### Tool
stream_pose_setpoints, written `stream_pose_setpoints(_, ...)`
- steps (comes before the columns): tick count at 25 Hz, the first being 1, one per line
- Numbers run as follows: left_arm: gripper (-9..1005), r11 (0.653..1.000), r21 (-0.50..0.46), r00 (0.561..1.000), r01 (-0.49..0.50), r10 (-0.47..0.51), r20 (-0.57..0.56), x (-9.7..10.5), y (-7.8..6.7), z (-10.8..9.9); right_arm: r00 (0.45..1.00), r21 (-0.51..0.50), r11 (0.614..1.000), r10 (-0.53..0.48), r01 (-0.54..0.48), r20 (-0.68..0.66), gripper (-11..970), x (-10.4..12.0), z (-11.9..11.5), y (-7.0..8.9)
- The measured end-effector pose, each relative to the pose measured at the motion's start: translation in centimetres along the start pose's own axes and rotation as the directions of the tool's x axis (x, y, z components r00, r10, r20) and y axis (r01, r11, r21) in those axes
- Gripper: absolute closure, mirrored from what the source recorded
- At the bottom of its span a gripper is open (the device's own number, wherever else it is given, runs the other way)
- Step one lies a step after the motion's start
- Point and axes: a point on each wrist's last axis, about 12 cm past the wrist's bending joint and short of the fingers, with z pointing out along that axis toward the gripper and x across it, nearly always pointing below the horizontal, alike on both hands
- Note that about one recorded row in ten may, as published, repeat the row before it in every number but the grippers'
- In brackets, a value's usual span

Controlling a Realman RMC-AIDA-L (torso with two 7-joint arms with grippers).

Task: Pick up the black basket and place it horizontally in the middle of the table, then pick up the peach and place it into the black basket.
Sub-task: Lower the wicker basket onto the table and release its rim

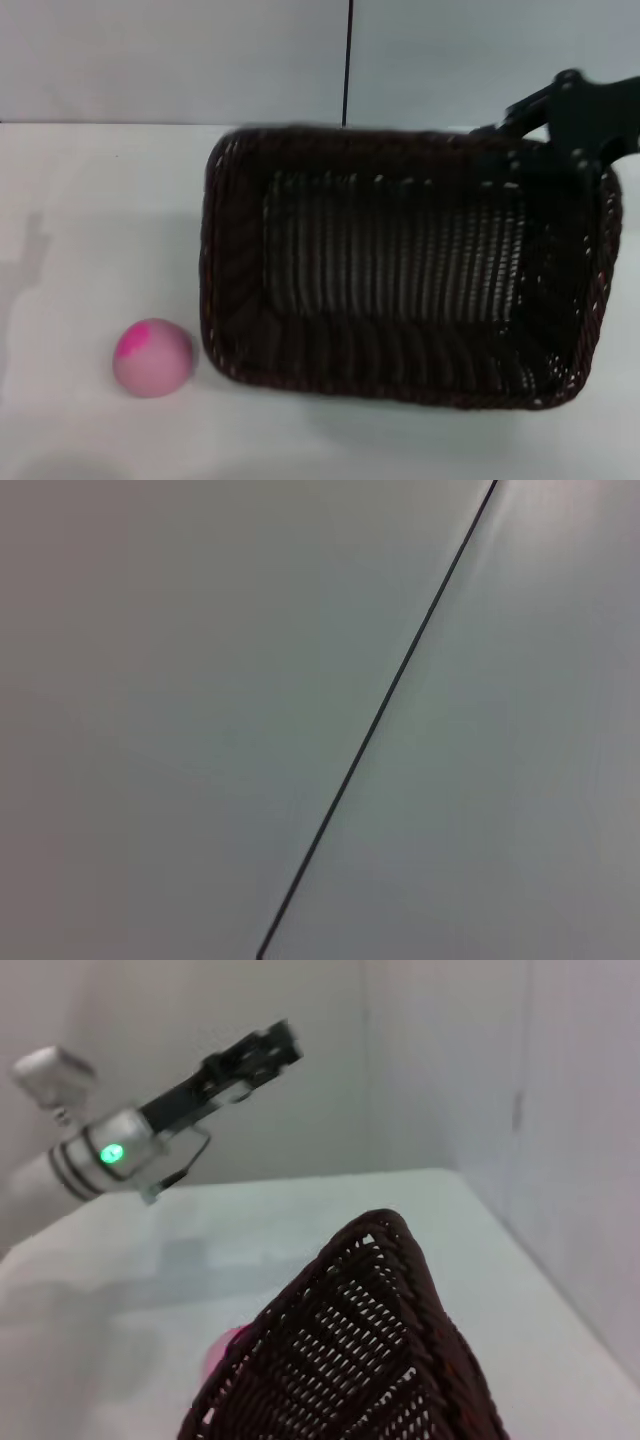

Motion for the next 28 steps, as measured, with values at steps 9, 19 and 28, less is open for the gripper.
stream_pose_setpoints(9, 168, 1.000, -0.002, 1.000, 0.008, -0.008, -0.020, 0.1, -0.2, -0.6, 0.999, -0.064, 0.998, -0.024, 0.021, -0.045, 636, -0.9, 1.9, -0.1)
stream_pose_setpoints(19, 168, 1.000, 0.016, 0.999, 0.023, -0.022, -0.034, 0.4, -0.5, -0.6, 0.992, -0.017, 0.999, 0.033, -0.035, -0.118, 606, -1.5, 2.8, -1.1)
stream_pose_setpoints(28, 168, 0.996, 0.083, 0.994, 0.026, -0.018, -0.103, 0.7, -1.0, -1.4, 0.997, 0.325, 0.945, -0.053, 0.032, 0.057, 455, -1.4, -1.0, -3.6)
